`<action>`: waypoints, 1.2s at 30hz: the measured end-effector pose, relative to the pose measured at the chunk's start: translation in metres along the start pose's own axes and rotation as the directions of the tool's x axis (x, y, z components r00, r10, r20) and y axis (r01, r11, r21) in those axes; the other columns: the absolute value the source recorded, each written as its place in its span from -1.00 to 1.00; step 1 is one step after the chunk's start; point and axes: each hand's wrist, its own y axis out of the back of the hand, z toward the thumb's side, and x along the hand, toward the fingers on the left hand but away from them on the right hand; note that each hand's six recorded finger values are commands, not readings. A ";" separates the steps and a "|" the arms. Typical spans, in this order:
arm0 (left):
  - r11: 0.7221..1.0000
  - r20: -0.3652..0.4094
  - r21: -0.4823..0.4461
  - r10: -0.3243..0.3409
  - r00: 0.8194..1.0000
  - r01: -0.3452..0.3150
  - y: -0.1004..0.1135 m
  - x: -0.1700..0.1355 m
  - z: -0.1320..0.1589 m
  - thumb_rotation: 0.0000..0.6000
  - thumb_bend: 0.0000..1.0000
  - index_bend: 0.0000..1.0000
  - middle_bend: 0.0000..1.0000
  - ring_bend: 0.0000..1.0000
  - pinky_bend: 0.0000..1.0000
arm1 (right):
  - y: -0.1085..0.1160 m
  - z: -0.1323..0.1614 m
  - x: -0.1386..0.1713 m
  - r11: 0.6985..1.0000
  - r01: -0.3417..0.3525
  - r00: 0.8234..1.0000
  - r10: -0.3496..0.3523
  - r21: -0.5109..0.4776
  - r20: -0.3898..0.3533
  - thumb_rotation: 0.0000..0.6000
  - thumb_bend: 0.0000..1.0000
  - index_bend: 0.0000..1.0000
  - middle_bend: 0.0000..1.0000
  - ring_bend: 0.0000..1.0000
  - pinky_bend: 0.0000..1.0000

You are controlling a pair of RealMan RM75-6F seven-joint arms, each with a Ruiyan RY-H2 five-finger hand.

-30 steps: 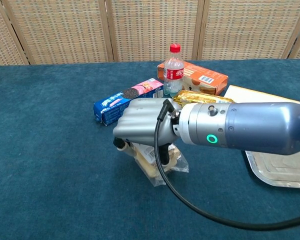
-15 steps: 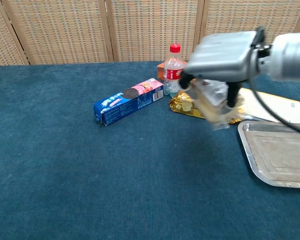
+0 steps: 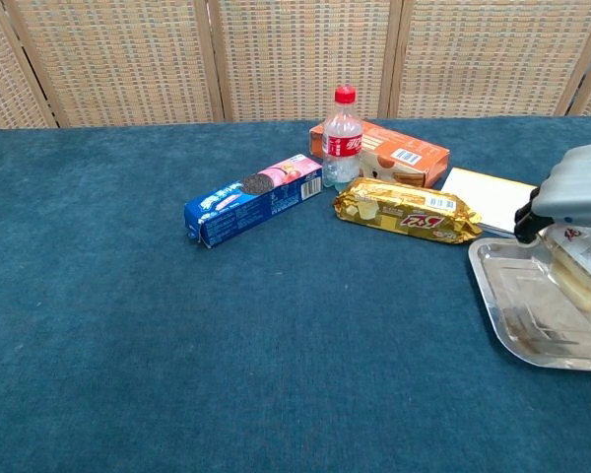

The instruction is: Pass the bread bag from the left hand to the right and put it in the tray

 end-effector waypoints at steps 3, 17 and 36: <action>1.000 -0.002 -0.001 0.001 1.000 -0.001 0.001 0.000 -0.001 1.00 -1.00 -1.00 -1.00 -1.00 -1.00 | -0.005 -0.002 -0.001 1.000 -0.015 1.000 0.015 0.000 0.009 1.00 -0.87 -0.42 -0.64 -0.58 -0.52; 1.000 -0.006 -0.010 0.008 1.000 -0.008 0.003 -0.003 -0.003 1.00 -1.00 -1.00 -1.00 -1.00 -1.00 | 0.006 -0.006 0.016 0.998 -0.023 0.995 0.029 -0.065 0.091 1.00 -1.00 -1.00 -1.00 -1.00 -1.00; 0.997 -0.006 -0.011 0.080 0.997 -0.080 0.013 -0.049 -0.004 1.00 -1.00 -1.00 -1.00 -1.00 -1.00 | -0.015 -0.038 0.148 0.801 0.457 0.825 -0.219 -0.387 0.521 1.00 -1.00 -1.00 -1.00 -1.00 -1.00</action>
